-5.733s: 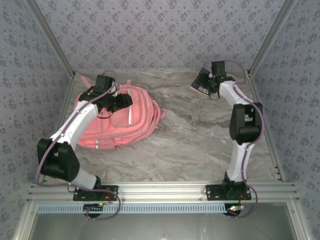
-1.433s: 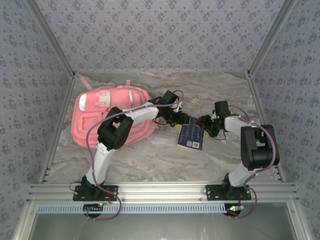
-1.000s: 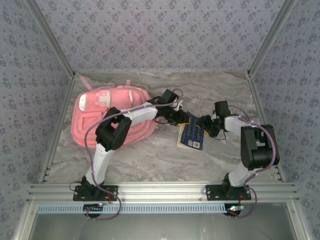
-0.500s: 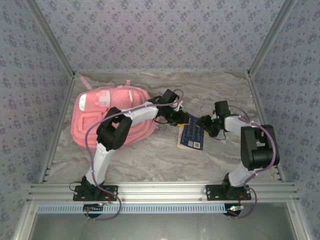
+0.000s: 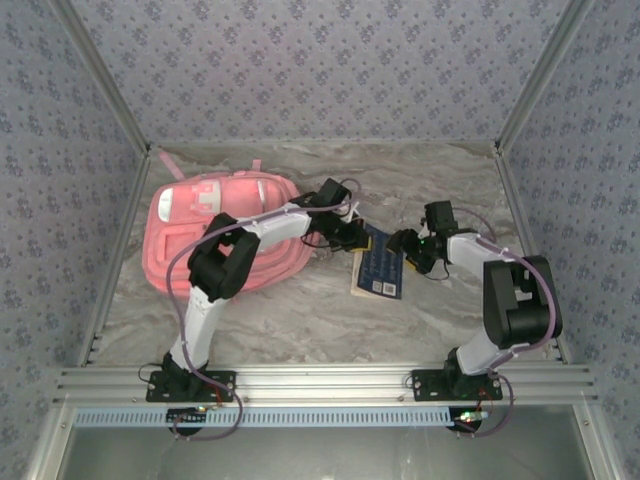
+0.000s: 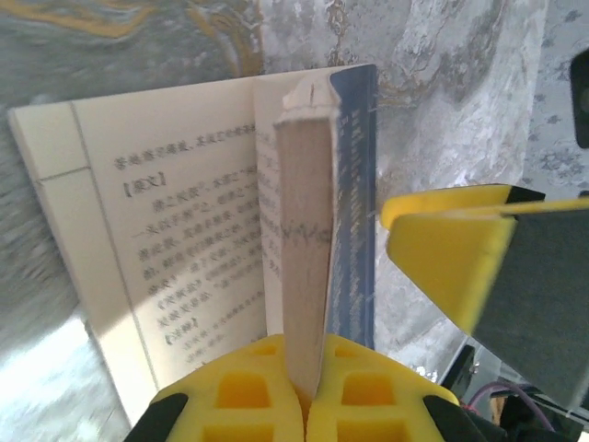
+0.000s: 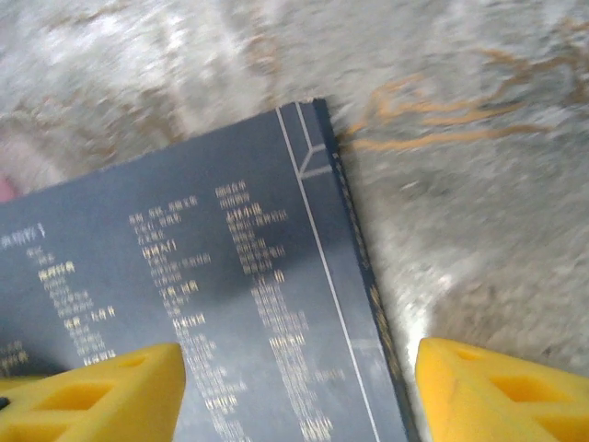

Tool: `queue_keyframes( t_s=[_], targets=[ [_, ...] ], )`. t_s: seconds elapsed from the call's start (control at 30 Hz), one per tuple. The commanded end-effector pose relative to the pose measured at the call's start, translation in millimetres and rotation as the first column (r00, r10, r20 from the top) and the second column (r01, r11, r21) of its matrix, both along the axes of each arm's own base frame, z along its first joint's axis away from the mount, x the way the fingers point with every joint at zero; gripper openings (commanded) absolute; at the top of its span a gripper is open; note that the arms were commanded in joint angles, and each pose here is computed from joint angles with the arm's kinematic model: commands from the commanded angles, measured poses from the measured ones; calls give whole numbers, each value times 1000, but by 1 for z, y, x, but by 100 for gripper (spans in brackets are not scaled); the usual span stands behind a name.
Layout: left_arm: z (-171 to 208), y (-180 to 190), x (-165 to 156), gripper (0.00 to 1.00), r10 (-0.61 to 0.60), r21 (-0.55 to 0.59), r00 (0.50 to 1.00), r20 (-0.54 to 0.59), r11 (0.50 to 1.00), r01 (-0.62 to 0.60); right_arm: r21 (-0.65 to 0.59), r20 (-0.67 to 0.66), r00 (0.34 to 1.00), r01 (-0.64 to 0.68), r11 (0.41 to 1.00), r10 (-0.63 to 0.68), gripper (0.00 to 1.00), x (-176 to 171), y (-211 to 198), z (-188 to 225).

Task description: Pack books, pencil case, and school supplies into a backpack

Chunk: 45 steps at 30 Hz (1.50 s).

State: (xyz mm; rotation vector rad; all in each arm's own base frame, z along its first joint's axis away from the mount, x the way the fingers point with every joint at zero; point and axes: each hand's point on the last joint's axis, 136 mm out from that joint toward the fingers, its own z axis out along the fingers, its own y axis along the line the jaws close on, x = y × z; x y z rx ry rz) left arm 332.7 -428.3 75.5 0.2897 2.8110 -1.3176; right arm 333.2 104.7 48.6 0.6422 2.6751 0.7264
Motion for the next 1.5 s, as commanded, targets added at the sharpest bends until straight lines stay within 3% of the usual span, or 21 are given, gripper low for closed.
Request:
queue_keyframes(
  t_s=[0.0, 0.13, 0.2, 0.43, 0.67, 0.83, 1.03, 1.1, 1.23, 1.33, 1.37, 1.47],
  targets=[
    [85, 12, 21, 0, 86, -181, 993, 83, 981, -70, -47, 119, 993, -15, 999, 21, 73, 1, -5, 42],
    [132, 33, 27, 0, 181, -298, 979, 94, 943, -146, 11, 287, 958, -16, 1000, 12, 77, -3, 1, 92],
    [153, 46, 29, 0, 228, -350, 969, 95, 919, -182, 67, 351, 936, -11, 998, -13, 83, -8, 4, 113],
    [223, 91, 28, 0, 384, -482, 916, 118, 828, -285, 350, 492, 861, -66, 934, -124, 100, -15, 28, 167],
    [265, 107, 15, 0, 443, -563, 888, 120, 767, -307, 485, 659, 738, -268, 832, -146, 98, -18, 69, 223],
    [272, 116, 13, 0, 487, -584, 865, 118, 739, -336, 534, 693, 698, -329, 779, -181, 93, -19, 94, 240],
    [266, 122, 12, 0, 528, -588, 843, 102, 716, -377, 591, 716, 658, -394, 704, -233, 71, -23, 120, 258],
    [264, 123, 12, 0, 535, -591, 839, 96, 709, -385, 594, 711, 659, -374, 712, -246, 64, -22, 121, 256],
    [263, 124, 8, 0, 539, -589, 837, 97, 709, -388, 583, 686, 685, -317, 748, -245, 36, -17, 120, 243],
    [258, 128, 3, 0, 538, -542, 831, 141, 744, -390, 574, 678, 692, -287, 767, -248, 17, -16, 114, 237],
    [255, 133, 1, 4, 541, -513, 825, 164, 761, -398, 574, 677, 690, -278, 771, -255, 12, -16, 110, 237],
    [247, 145, -4, 35, 546, -450, 809, 216, 791, -414, 572, 683, 683, -282, 770, -258, 2, -18, 104, 242]
  ],
)
